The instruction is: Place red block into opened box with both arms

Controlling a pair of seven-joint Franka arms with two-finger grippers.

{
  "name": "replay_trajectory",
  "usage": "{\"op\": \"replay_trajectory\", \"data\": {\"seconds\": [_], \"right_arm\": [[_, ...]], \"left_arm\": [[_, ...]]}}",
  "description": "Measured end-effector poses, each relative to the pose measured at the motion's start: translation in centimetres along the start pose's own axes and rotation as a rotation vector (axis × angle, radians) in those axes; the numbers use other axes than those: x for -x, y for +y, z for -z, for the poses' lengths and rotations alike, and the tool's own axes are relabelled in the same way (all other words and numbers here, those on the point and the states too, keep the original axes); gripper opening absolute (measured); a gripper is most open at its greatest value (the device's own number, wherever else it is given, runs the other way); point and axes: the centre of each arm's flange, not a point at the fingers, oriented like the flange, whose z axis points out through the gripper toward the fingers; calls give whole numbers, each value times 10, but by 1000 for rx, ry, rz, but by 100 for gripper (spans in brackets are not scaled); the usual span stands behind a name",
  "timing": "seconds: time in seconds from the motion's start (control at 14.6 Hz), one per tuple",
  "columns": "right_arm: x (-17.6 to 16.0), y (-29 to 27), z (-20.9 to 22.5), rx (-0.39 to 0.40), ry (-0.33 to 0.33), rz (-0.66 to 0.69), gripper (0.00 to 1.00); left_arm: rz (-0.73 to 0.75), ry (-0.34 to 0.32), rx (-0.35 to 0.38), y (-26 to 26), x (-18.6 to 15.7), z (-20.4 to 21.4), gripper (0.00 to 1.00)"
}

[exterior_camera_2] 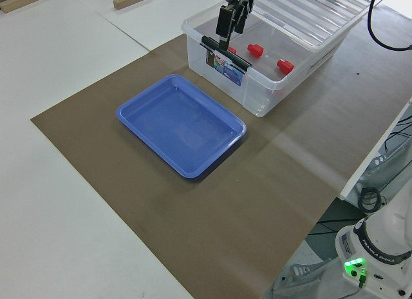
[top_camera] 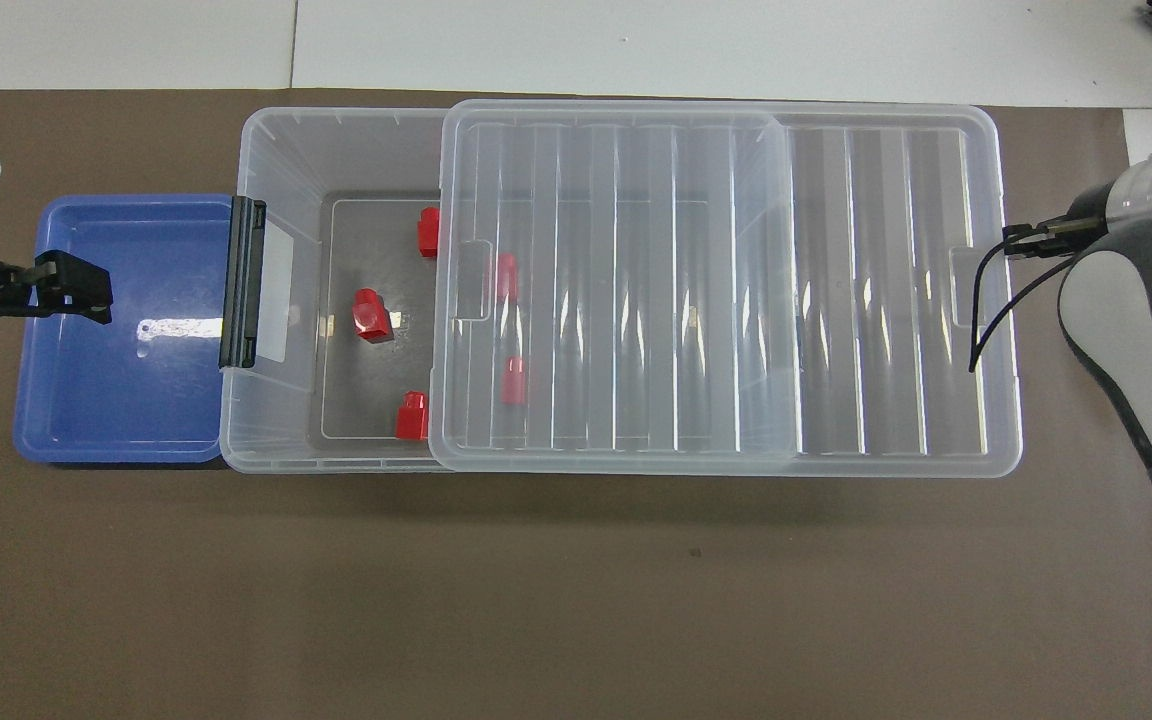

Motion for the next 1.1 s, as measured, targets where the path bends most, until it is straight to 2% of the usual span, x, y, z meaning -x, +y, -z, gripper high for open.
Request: {"op": "replay_trajectory", "data": {"seconds": [0.34, 0.48, 0.69, 0.89, 1.1], "right_arm": [[-6, -40, -1, -22, 13, 22, 1], [-8, -62, -3, -28, 10, 31, 1], [-9, -86, -7, -33, 8, 54, 1], [-9, -111, -10, -40, 3, 57, 1], [-8, -136, -11, -46, 3, 56, 1]], "left_arm": [[-97, -30, -8, -11, 24, 22, 100], [-110, -48, 25, -4, 36, 31, 100], [-108, -33, 94, -2, 58, 58, 100], [-122, -2, 96, 2, 83, 80, 100], [-124, 7, 95, 2, 86, 70, 100]]}}
